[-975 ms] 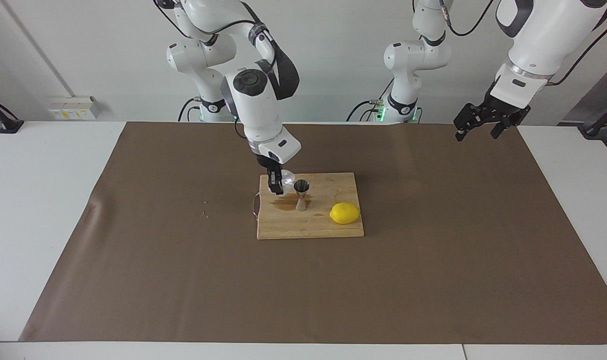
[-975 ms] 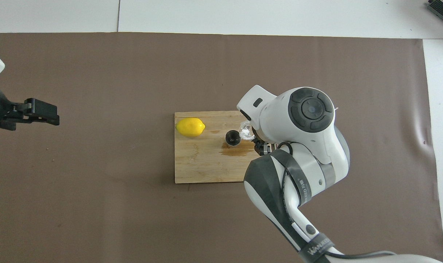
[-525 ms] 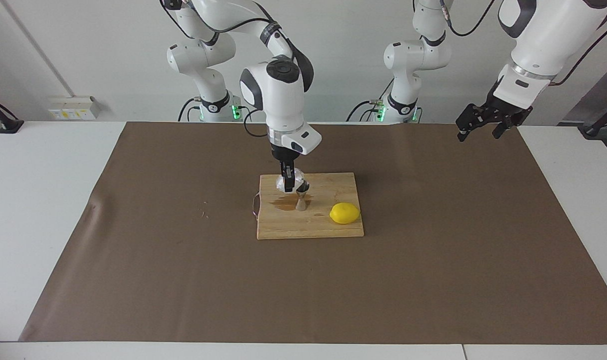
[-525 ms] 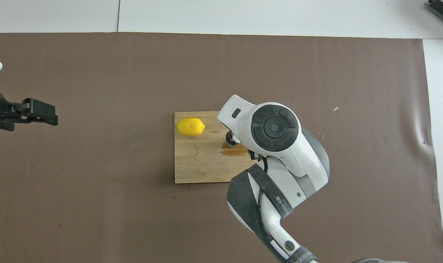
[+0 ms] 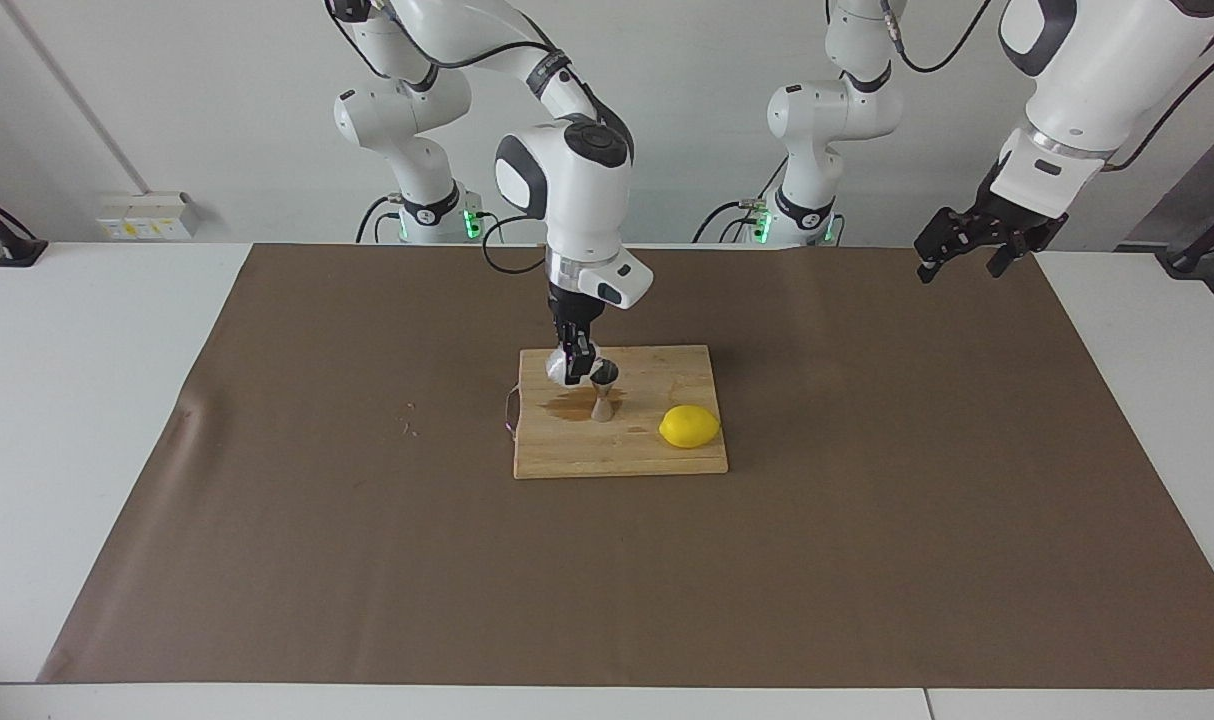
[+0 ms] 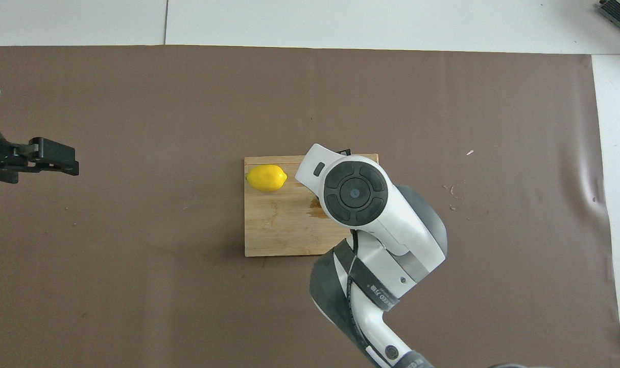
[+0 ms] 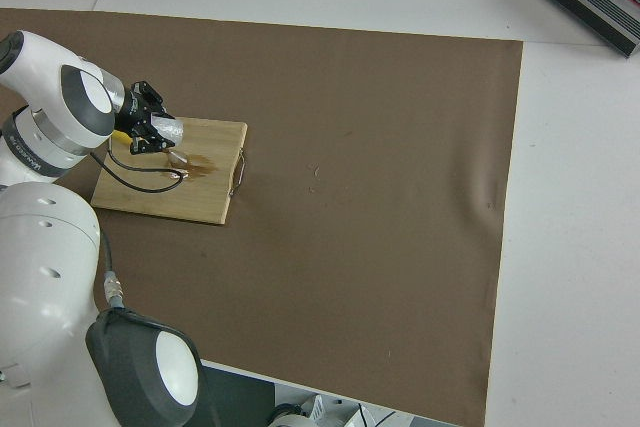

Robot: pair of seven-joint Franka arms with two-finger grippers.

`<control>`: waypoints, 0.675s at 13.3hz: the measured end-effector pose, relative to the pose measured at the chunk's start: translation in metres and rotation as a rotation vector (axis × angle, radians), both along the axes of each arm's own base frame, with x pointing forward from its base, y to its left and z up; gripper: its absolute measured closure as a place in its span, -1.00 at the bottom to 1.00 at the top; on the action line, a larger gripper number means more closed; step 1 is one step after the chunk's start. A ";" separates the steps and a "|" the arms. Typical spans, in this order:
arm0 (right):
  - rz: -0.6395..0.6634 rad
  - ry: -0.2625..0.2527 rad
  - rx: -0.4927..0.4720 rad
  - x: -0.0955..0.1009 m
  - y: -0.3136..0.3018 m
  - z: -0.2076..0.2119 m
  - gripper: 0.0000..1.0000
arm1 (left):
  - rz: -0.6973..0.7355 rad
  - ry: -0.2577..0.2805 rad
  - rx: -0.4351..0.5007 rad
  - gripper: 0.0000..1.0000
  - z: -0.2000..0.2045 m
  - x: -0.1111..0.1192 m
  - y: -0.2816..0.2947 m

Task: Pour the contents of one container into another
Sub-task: 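Tilt the white cup over the metal cup with the right gripper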

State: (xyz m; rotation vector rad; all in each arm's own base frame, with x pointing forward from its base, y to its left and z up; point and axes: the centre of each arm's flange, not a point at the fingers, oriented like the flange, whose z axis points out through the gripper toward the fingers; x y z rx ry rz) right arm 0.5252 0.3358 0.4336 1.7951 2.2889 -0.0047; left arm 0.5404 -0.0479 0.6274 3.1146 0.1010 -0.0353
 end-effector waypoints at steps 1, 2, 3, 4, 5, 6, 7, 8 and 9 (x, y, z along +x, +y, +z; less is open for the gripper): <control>0.006 -0.005 -0.012 -0.002 0.003 -0.001 0.00 | 0.001 0.000 0.000 -1.00 0.000 0.000 0.000; 0.011 -0.008 -0.020 -0.003 0.005 -0.002 0.00 | 0.002 0.000 0.000 -1.00 0.000 0.000 0.001; 0.015 -0.010 -0.025 -0.004 0.006 -0.003 0.00 | 0.002 0.000 0.000 -1.00 0.000 0.000 0.001; 0.016 -0.011 -0.027 -0.003 0.006 -0.003 0.00 | 0.002 0.000 0.000 -1.00 0.000 0.000 0.001; 0.015 -0.011 -0.027 -0.003 0.006 -0.003 0.00 | 0.002 0.000 0.000 -1.00 0.000 0.000 0.001; 0.015 -0.011 -0.028 -0.003 0.005 -0.003 0.00 | 0.002 0.000 0.000 -1.00 0.000 0.000 0.001; 0.015 -0.011 -0.028 -0.003 0.005 -0.003 0.00 | 0.002 0.000 0.000 -1.00 0.000 0.000 0.001; 0.013 -0.012 -0.027 -0.002 0.005 -0.003 0.00 | 0.002 0.000 0.000 -1.00 0.000 0.000 0.001; 0.005 -0.014 -0.025 -0.002 0.005 -0.003 0.00 | 0.002 0.001 0.000 -1.00 0.000 0.000 0.001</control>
